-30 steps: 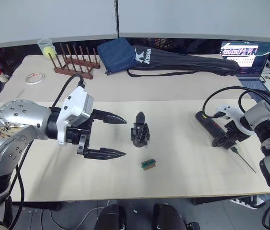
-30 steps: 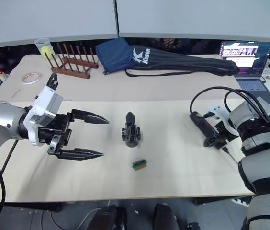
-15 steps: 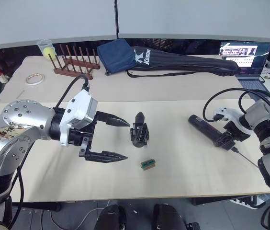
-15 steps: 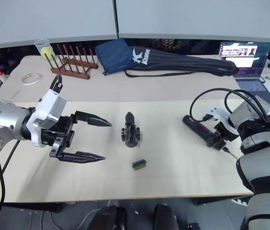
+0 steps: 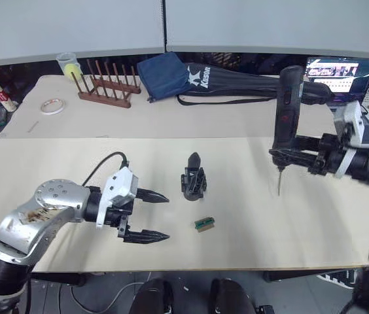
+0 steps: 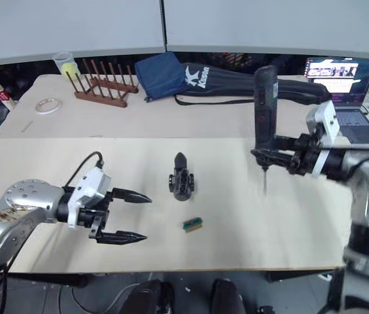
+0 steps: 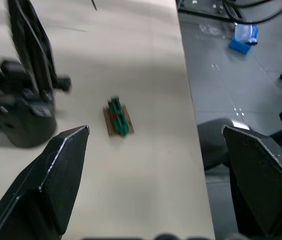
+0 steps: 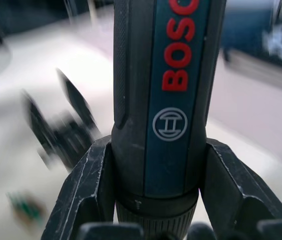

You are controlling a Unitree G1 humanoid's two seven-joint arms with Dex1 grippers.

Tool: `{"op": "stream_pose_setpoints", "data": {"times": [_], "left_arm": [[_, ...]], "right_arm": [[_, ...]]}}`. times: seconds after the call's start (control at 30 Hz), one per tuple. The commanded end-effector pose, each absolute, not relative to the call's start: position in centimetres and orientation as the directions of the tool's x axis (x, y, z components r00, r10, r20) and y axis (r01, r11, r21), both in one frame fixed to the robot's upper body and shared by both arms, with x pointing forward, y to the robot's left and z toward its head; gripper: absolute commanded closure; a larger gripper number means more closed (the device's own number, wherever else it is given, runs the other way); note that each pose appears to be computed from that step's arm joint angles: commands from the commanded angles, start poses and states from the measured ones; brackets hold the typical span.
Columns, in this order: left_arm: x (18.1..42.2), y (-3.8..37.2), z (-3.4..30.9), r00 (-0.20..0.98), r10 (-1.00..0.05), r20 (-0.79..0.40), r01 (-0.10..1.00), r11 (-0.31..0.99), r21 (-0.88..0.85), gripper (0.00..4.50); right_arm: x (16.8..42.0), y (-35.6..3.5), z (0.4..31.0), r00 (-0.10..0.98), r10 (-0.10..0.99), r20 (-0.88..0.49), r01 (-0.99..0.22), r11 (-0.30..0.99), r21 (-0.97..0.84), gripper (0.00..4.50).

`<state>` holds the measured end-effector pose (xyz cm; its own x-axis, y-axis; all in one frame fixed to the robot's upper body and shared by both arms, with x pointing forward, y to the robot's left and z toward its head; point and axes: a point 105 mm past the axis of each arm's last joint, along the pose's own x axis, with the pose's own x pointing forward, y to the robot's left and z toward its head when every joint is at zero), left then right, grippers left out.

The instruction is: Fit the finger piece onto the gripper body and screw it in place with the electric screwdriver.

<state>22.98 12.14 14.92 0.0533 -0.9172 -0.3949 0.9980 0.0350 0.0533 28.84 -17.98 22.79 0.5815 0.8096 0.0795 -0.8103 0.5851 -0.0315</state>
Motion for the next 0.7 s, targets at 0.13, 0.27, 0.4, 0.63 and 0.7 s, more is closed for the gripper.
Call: {"op": "stream_pose_setpoints", "data": {"times": [0.13, 0.27, 0.4, 0.63, 0.7], "left_arm": [[23.5, 12.1, 14.6, 0.065, -0.924, -0.377, 0.995, 0.033, 0.090, 0.00], [23.9, 12.1, 13.5, 0.069, -0.920, -0.386, 0.991, 0.019, 0.133, 0.00], [24.0, 12.5, 12.2, 0.079, -0.910, -0.407, 0.985, 0.008, 0.173, 0.00], [25.3, 11.9, 12.3, 0.133, -0.928, -0.347, 0.978, 0.068, 0.196, 0.00], [25.3, 11.7, 12.3, 0.127, -0.931, -0.343, 0.980, 0.063, 0.191, 0.00]], "right_arm": [[24.1, -14.1, 23.8, 0.552, 0.794, 0.256, -0.796, 0.593, -0.122, 2.53], [22.9, -12.5, 23.1, 0.532, 0.799, 0.279, -0.775, 0.593, -0.221, 2.53], [23.1, -11.3, 22.7, 0.522, 0.792, 0.317, -0.763, 0.600, -0.241, 2.53], [23.3, -10.2, 22.0, 0.471, 0.823, 0.317, -0.801, 0.550, -0.237, 2.53], [23.6, -10.1, 22.0, 0.484, 0.810, 0.331, -0.800, 0.563, -0.207, 2.53]]}}
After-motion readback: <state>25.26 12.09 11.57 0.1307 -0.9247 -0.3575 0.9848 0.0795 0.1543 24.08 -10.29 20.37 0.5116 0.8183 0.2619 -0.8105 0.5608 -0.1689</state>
